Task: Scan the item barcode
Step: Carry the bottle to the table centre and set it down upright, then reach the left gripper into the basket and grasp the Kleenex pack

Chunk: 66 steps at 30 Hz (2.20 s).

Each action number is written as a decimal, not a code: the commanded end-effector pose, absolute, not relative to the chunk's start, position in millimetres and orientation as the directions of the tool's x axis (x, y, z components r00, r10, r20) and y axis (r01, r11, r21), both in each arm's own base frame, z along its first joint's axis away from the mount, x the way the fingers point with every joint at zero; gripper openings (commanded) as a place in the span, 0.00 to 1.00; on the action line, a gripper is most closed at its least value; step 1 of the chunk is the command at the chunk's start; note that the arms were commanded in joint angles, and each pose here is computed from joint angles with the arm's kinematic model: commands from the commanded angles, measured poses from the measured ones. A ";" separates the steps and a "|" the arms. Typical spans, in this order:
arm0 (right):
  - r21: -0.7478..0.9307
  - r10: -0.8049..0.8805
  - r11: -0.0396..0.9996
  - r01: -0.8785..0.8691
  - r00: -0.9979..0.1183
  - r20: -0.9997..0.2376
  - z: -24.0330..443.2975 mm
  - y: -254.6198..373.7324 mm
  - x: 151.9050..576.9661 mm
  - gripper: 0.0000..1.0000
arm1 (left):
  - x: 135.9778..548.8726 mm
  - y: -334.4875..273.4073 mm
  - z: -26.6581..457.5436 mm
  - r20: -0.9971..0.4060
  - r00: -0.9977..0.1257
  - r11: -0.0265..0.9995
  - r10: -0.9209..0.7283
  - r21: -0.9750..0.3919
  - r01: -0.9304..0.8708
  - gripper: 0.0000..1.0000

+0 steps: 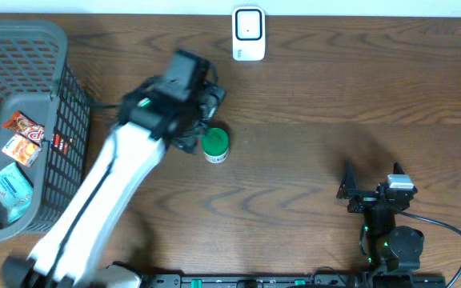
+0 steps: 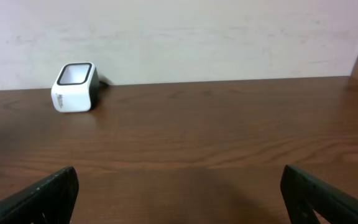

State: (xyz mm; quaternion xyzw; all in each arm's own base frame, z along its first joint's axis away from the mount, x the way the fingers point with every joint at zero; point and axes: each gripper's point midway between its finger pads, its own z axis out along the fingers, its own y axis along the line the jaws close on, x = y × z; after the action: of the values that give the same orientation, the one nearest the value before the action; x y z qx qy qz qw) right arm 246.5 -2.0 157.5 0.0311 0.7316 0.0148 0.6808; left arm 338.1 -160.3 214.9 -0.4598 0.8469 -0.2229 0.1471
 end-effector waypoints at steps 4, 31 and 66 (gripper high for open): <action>0.059 0.061 0.998 0.025 -0.069 -0.996 157.6 -1.6 246.2 0.99 | 328.6 -78.7 338.0 -0.514 -0.443 0.674 -0.735 -0.626 -0.392 0.98; 0.059 0.061 0.998 0.025 -0.069 -0.996 157.6 -1.6 246.2 0.99 | 250.9 226.3 275.5 -0.651 -0.156 0.310 -0.742 -0.127 -0.942 0.98; 0.059 0.061 0.998 0.025 -0.069 -0.996 157.6 -1.6 246.2 0.99 | 311.9 285.3 36.9 -0.298 -0.442 0.407 -0.846 0.173 -0.897 0.98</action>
State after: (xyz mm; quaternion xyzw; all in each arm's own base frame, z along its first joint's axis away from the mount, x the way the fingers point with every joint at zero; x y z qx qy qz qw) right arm 246.5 -2.0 157.5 0.0311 0.7316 0.0148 0.6808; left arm 312.9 283.2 52.7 -0.5202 0.8311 0.1717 0.0956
